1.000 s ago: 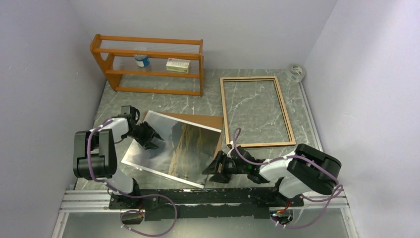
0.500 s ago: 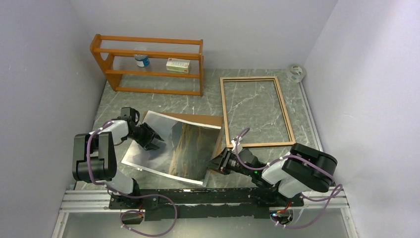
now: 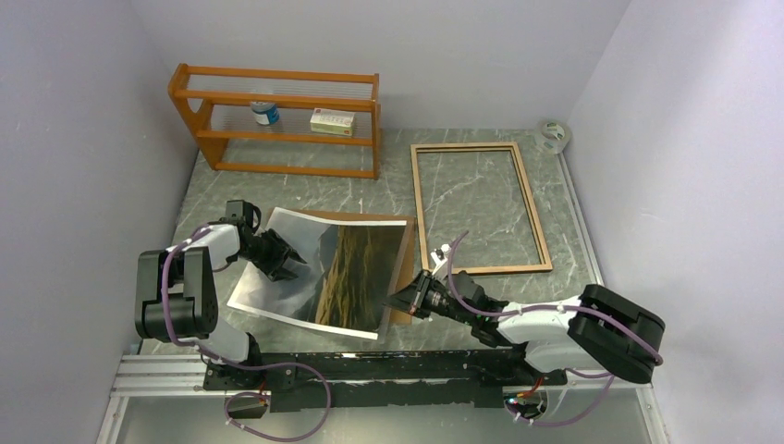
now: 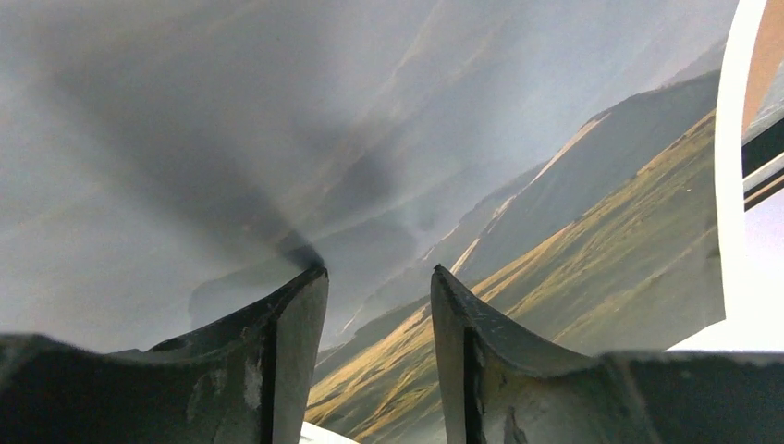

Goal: Put the photo into the frame
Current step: Adjust the photo frame item at the center of the board.

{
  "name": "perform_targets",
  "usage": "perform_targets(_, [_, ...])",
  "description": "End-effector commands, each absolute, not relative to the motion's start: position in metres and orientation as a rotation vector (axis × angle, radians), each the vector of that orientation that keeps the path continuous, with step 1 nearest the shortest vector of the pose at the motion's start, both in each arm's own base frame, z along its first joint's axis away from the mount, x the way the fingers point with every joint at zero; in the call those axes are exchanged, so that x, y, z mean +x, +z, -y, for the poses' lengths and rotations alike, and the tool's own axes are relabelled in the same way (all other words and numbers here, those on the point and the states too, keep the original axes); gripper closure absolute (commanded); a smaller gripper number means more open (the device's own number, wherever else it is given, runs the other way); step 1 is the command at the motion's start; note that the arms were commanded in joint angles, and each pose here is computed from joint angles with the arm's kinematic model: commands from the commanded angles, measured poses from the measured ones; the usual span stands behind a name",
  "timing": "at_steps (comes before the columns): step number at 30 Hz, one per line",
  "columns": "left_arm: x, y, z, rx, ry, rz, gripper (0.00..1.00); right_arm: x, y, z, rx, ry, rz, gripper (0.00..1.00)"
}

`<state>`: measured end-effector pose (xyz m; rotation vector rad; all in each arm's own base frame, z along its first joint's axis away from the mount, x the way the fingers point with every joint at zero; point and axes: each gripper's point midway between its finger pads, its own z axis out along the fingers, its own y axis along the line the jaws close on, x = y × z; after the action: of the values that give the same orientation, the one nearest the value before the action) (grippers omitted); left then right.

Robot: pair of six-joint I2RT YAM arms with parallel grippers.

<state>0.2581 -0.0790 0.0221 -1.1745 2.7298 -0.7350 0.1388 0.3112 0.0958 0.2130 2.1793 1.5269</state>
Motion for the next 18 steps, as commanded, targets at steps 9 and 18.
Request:
perform_targets(9, [0.27,0.055,0.038,-1.004,-0.41,-2.667,0.18,0.163,0.148,-0.302,0.104,1.224,-2.285,1.0])
perform_targets(18, [0.297,0.105,0.018,-0.876,-0.364,-2.54,0.06,0.175,0.212,-0.277,-0.161,0.889,-2.475,1.0])
